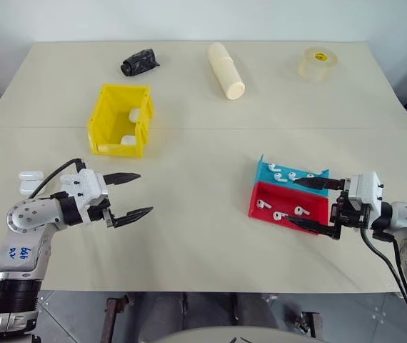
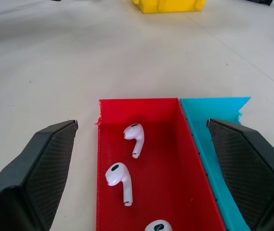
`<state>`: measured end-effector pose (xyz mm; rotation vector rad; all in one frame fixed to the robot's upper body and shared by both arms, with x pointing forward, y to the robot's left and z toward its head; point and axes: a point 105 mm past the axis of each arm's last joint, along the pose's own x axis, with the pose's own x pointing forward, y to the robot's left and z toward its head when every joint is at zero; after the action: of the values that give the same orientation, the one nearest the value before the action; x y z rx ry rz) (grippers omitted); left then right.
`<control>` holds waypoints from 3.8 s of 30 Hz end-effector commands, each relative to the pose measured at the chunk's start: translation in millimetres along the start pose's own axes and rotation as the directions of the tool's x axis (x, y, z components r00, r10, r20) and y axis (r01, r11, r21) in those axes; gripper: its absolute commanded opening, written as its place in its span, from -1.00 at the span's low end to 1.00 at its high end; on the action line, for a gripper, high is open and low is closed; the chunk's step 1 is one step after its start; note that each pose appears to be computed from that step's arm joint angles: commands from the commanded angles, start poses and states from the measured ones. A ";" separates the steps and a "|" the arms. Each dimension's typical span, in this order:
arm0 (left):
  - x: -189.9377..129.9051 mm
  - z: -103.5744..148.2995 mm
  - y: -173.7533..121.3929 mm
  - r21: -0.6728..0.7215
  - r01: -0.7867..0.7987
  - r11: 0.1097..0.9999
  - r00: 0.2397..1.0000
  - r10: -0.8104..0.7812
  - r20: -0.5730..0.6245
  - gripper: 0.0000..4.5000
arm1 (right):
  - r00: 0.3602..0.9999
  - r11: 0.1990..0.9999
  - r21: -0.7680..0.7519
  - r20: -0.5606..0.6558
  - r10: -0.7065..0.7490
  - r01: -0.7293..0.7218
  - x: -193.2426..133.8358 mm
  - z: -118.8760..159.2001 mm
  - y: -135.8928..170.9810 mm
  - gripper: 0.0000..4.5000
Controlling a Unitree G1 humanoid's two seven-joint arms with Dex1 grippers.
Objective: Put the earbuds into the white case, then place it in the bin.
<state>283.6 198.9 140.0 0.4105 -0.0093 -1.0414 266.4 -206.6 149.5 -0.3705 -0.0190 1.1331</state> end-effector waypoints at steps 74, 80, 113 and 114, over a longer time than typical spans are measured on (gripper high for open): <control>-172.7 -62.9 25.3 -0.138 -0.923 0.359 0.242 0.262 -0.934 0.98 | 0.965 0.993 -0.024 0.235 0.114 -0.111 69.0 47.5 36.0 1.00; -175.7 -69.6 23.1 -0.131 -0.912 0.388 0.234 0.231 -0.945 0.98 | 0.966 0.995 -0.025 0.236 0.103 -0.099 69.2 47.2 34.8 1.00; -3.1 78.4 -17.1 -0.106 -0.019 0.994 0.932 0.055 0.358 0.24 | 0.995 0.997 -0.064 0.092 -0.044 0.050 25.2 32.1 21.9 1.00; 8.3 75.3 -21.8 -0.098 0.031 0.995 0.930 0.008 0.367 0.24 | 0.995 0.995 -0.069 0.077 -0.065 0.070 20.2 30.4 22.5 1.00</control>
<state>256.9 168.5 200.8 0.0814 -0.2477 -1.0490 253.1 -166.5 154.2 -0.3203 -0.0882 1.1119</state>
